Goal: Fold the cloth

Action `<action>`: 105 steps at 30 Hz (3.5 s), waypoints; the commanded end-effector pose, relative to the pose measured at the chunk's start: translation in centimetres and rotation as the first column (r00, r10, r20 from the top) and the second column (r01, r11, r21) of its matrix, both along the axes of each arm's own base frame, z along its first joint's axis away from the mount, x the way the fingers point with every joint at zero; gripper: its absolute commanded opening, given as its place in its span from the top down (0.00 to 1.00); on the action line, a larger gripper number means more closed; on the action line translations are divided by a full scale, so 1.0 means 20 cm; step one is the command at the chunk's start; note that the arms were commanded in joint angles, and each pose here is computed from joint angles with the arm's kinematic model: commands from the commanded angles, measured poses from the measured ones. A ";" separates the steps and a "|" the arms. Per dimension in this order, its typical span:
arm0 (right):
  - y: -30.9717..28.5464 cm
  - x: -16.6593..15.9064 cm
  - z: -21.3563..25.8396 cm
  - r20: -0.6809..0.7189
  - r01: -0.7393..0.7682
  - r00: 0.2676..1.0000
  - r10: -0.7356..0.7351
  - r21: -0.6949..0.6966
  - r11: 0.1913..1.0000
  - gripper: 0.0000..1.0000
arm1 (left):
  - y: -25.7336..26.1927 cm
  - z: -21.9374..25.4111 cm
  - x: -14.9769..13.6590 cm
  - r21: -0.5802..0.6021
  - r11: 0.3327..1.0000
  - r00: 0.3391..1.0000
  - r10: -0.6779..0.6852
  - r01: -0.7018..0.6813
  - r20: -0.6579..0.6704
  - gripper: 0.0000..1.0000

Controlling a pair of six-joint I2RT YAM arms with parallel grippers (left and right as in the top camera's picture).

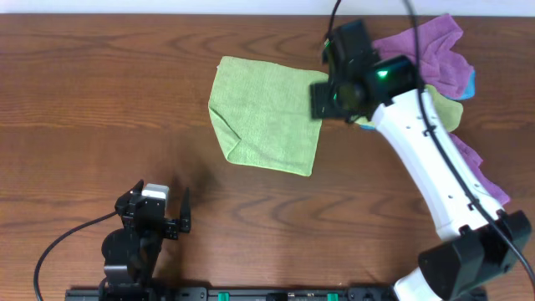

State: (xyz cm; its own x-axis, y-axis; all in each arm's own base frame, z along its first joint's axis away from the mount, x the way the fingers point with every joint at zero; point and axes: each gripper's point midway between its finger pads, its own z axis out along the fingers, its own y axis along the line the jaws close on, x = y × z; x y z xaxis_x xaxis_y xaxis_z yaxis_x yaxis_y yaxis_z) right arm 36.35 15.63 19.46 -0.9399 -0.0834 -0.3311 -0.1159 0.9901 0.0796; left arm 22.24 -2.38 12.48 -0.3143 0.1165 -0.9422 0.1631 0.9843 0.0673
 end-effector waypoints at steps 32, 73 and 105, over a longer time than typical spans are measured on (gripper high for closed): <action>-0.09 -0.50 -0.33 -0.060 0.067 0.996 -0.066 0.014 0.998 0.05 | -0.30 0.18 0.17 -0.381 0.893 0.969 -0.242 0.241 0.047 0.05; -0.36 -0.41 -0.32 -0.097 0.347 0.937 -0.336 0.126 0.929 0.02 | -0.64 -0.42 0.74 -0.149 0.984 0.779 -0.015 -0.101 -0.627 0.21; -0.36 -0.40 -0.32 -0.087 0.342 0.939 -0.332 0.132 0.930 0.01 | -0.52 -0.50 0.70 0.346 0.929 0.833 0.294 -0.133 -0.468 0.27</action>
